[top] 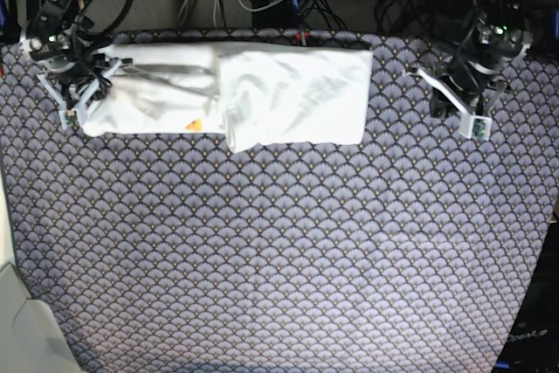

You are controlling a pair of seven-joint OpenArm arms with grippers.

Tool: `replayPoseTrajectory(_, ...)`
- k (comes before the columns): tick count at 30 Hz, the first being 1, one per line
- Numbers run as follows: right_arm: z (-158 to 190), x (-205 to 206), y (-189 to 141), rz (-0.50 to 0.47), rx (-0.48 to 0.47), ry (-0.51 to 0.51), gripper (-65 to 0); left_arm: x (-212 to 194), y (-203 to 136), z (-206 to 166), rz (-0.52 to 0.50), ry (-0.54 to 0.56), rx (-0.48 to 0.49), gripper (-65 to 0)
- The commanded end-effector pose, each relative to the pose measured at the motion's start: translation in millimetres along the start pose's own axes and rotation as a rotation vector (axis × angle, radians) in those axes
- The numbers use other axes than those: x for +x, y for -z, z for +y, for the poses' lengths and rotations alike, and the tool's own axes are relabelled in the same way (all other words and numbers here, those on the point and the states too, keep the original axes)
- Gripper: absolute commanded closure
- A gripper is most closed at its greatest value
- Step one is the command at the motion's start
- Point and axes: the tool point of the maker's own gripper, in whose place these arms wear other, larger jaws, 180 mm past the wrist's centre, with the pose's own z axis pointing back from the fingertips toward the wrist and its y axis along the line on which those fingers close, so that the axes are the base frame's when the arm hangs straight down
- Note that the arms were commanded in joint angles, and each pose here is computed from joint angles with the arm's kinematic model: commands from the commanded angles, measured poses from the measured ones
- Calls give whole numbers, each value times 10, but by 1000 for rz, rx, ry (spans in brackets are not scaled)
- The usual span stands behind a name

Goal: Fold the T-shirt properly
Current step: 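Carry the right gripper's strip end over onto the folded stack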

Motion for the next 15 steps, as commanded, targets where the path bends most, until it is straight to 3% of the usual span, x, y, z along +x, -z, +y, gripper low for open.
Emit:
replayPoseTrajectory(1,-59,-51,-21,31,-22,-15,0,98,-28,10,-33,9,-2,-28)
replayPoseTrajectory(11,-65,491,-574,-150,-132,-99,0,65,-14,-2,-23,4,-5,-28)
replayPoseTrajectory(15,57,502,-609,-159,-115,-112,0,64,-15,6,-21,7,-4,-28)
